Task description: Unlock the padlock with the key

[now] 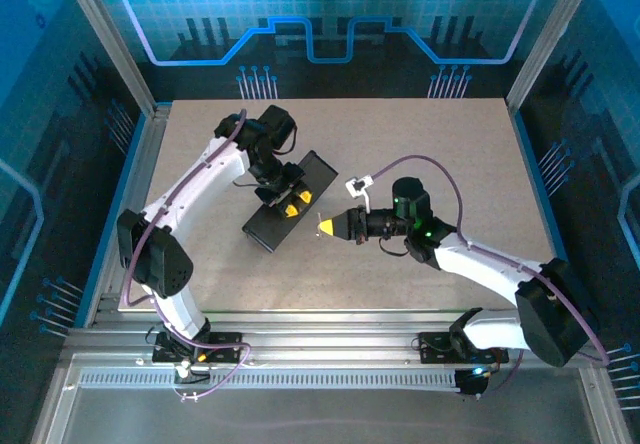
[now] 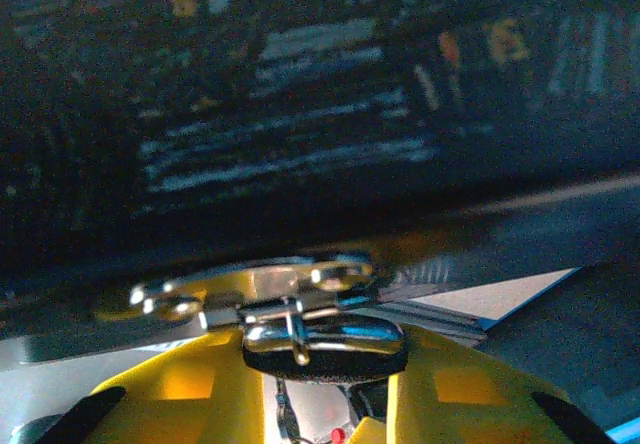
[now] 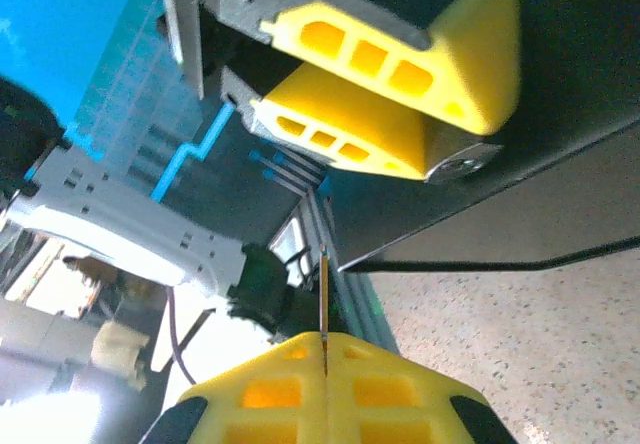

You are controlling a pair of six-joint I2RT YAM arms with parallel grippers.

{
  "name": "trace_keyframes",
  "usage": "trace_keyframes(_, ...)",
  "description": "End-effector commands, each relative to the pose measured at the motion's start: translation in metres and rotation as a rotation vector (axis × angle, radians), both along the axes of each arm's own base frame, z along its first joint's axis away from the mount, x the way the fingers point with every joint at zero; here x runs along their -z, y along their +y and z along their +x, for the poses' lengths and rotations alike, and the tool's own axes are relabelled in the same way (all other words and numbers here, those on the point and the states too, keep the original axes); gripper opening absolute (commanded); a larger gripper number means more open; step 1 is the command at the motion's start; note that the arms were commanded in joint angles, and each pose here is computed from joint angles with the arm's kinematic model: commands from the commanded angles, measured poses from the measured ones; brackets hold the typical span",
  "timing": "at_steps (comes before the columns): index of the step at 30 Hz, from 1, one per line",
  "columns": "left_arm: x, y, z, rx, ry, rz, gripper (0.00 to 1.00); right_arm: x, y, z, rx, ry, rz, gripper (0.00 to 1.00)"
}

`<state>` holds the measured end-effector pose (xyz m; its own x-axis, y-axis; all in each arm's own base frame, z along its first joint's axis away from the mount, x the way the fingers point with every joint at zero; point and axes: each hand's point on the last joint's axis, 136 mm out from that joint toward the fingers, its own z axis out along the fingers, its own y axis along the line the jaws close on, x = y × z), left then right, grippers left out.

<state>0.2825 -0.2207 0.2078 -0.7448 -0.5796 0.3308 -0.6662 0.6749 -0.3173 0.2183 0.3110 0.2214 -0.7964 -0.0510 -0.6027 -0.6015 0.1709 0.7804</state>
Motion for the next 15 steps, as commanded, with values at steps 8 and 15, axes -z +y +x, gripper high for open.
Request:
trace_keyframes(8,-0.025,-0.005,-0.008,0.106,-0.02,-0.062,0.11,0.018,0.004,-0.002,-0.144,0.063,-0.055,0.0)
trace_keyframes(15,-0.024,-0.005,-0.01,0.15,0.003,-0.05,0.11,0.013,0.01,0.005,-0.166,0.051,-0.053,0.0)
